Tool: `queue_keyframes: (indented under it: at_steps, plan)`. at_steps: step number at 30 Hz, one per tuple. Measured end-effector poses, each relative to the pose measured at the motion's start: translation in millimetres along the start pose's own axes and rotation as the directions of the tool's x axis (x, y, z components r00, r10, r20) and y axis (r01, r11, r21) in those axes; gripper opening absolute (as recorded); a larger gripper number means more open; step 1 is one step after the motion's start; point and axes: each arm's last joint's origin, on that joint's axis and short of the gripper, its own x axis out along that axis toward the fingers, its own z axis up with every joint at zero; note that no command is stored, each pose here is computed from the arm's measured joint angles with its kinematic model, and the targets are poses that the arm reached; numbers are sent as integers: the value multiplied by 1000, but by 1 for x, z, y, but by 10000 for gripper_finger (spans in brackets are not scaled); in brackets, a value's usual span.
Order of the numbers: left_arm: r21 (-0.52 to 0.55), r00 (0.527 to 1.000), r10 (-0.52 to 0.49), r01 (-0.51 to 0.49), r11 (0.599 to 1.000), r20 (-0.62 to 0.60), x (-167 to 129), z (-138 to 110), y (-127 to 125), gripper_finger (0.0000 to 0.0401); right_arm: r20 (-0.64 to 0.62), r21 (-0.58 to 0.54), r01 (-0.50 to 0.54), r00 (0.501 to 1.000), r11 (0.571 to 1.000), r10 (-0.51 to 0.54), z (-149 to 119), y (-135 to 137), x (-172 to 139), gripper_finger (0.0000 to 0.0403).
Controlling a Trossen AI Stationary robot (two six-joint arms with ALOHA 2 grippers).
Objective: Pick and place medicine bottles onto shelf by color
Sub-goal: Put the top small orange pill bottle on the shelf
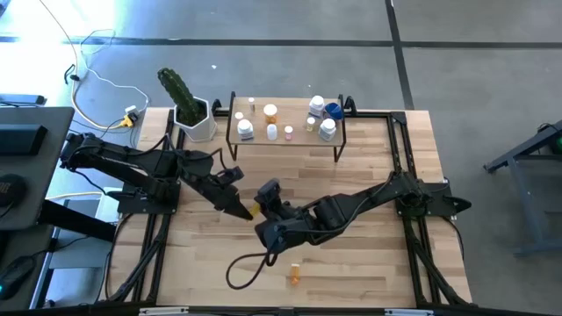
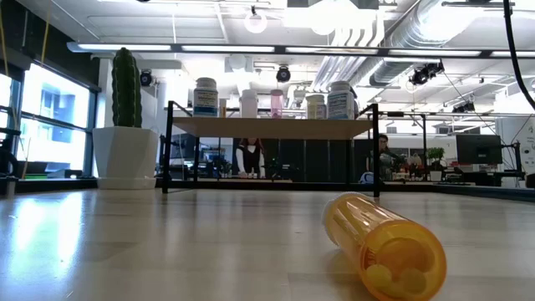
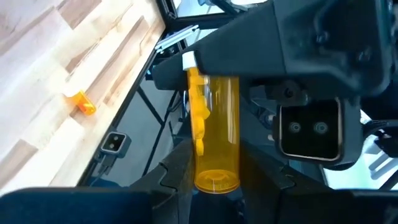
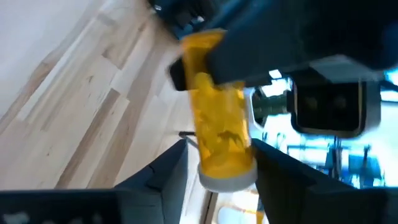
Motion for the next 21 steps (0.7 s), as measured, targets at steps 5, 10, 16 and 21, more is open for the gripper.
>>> queue_keyframes:
  at_steps: [5,10,16,21]
  plan:
    - [64,1000,3,-4,998,15,-1,4,1,97,-27,131,41,999,990,-38,-1,-1,0,180]
    - [142,998,12,-21,990,61,-5,14,3,97,-61,221,105,994,970,-94,-1,-1,-2,184]
    - [242,993,14,-42,969,119,-12,27,5,97,-144,334,218,973,917,-179,-5,-3,-1,184]
    - [306,988,15,-63,950,155,-16,35,7,97,-213,429,293,952,854,-220,-14,-7,4,184]
